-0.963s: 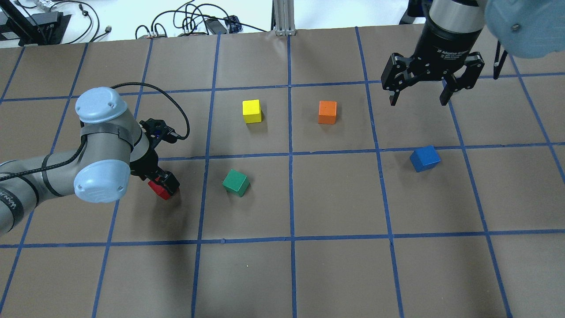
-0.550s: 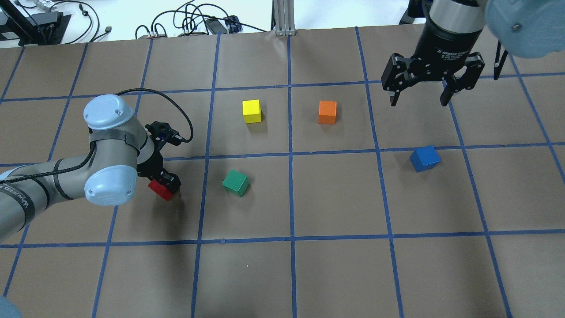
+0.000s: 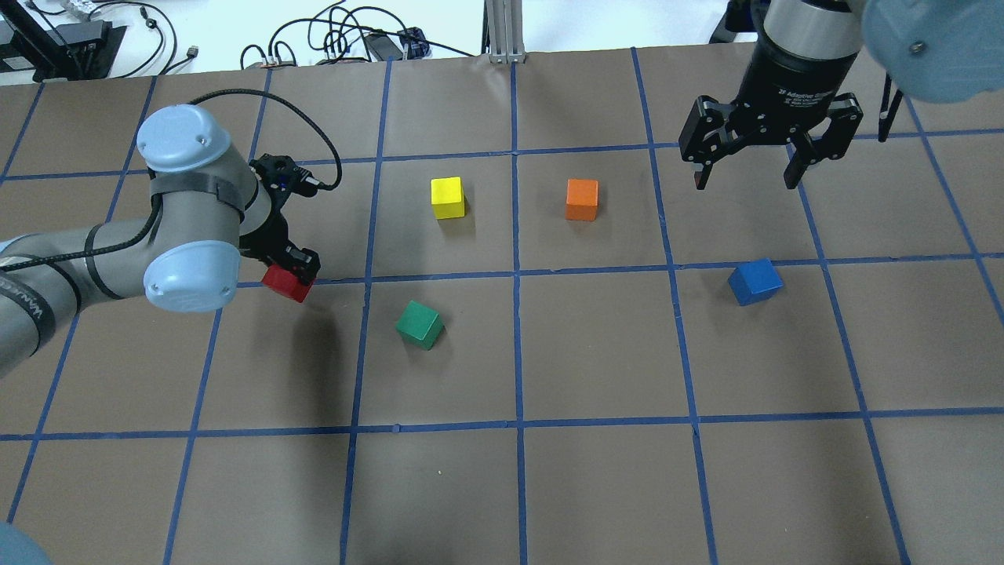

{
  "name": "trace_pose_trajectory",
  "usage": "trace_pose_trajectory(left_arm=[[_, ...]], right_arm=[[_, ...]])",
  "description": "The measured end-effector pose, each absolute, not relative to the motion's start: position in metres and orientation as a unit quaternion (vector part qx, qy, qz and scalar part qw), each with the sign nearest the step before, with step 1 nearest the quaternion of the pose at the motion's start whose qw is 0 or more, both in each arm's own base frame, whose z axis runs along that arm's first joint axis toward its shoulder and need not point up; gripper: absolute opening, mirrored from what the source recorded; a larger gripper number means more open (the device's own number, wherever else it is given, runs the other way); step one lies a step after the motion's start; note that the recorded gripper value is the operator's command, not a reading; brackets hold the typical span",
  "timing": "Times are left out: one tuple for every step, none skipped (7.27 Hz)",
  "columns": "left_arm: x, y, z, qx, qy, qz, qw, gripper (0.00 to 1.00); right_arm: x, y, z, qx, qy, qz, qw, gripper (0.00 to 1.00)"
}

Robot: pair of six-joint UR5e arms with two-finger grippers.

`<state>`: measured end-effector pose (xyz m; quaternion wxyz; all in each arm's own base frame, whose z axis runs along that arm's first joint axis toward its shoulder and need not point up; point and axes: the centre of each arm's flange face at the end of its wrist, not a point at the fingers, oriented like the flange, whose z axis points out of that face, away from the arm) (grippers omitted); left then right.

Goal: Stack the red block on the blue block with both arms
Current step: 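Lift the red cube with the left gripper and carry it toward the yellow cube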

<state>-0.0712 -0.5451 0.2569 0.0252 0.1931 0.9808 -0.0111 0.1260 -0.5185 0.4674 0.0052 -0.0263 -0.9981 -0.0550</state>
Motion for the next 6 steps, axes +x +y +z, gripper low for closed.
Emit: trace_pose_trajectory(left_arm=[[-0.106, -0.567, 0.28, 0.16, 0.987, -0.019, 0.005, 0.0], [-0.153, -0.585, 0.295, 0.123, 0.992, -0.022, -0.01, 0.0], [-0.204, -0.595, 0.299, 0.095, 0.995, -0.023, -0.017, 0.0], [-0.25, -0.595, 0.293, 0.077, 0.997, -0.02, -0.019, 0.0], [-0.29, -0.588, 0.277, 0.065, 0.998, -0.01, -0.017, 0.0], [-0.319, -0.578, 0.26, 0.053, 0.999, 0.001, -0.01, 0.0]], right_arm=[[0.126, -0.518, 0.467, -0.026, -0.998, -0.055, 0.005, 1.0], [0.126, -0.518, 0.467, -0.026, -0.998, -0.055, 0.005, 1.0], [0.127, -0.518, 0.467, -0.026, -0.998, -0.055, 0.005, 1.0], [0.127, -0.518, 0.467, -0.026, -0.998, -0.055, 0.005, 1.0], [0.127, -0.518, 0.467, -0.026, -0.998, -0.055, 0.005, 1.0], [0.126, -0.518, 0.467, -0.026, -0.998, -0.055, 0.005, 1.0]])
